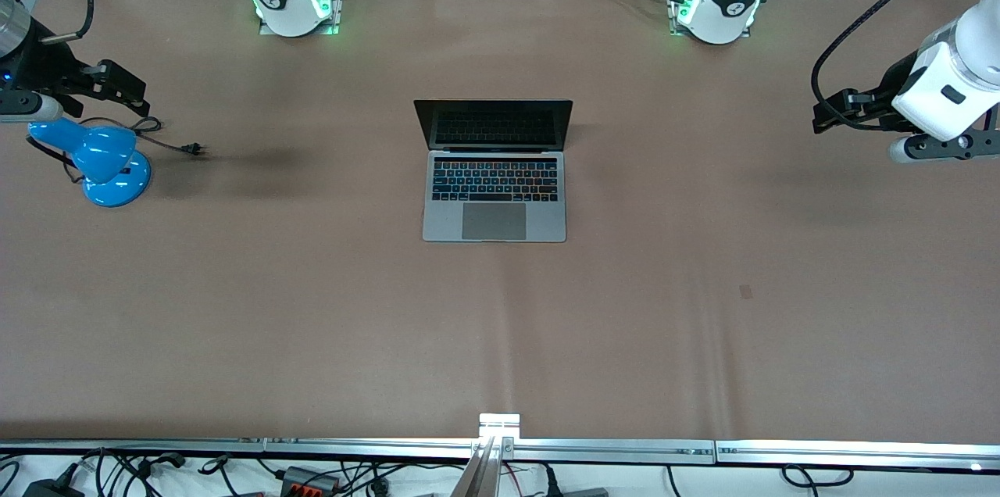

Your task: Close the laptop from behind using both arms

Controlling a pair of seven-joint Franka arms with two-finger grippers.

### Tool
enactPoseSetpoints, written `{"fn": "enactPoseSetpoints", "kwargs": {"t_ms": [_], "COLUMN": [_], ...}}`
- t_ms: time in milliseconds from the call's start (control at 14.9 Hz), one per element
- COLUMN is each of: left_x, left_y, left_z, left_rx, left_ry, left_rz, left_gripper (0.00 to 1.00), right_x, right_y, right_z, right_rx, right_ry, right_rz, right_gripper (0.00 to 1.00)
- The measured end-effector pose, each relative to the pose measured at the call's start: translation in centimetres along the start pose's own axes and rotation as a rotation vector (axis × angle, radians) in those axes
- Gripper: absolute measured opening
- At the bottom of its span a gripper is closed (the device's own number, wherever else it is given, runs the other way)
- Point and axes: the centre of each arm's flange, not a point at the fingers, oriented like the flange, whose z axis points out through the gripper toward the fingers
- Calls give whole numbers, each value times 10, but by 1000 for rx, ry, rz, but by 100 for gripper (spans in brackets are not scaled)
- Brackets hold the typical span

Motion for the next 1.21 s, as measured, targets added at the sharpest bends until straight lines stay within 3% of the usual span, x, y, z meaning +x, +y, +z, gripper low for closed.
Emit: {"fn": "enactPoseSetpoints", "kwargs": {"t_ms": [402,604,671,939,1140,1207], "left_x": [-1,-4,-5,-10,-12,-12], "left_y": [0,-1,-1,-1,2,4], "left_z": [2,4,5,3,4,5], "left_rx": [2,5,7,9,11,10], "left_ry": [-15,-34,-45,-63,-72,-75], "left_rz": [-1,-2,-2,-2,23,29], "left_gripper": [100,90,81,39,9,1], "right_x": [0,0,0,0,-1,-1], "right_y": [0,0,0,-1,-6,-7], "right_z": [0,0,0,2,3,4], "right_rx": [0,0,0,0,0,0], "right_ry": [1,1,0,-8,-22,-28], "right_rz": [0,0,0,-2,-11,-14], "right_gripper": [100,92,76,34,5,1]}}
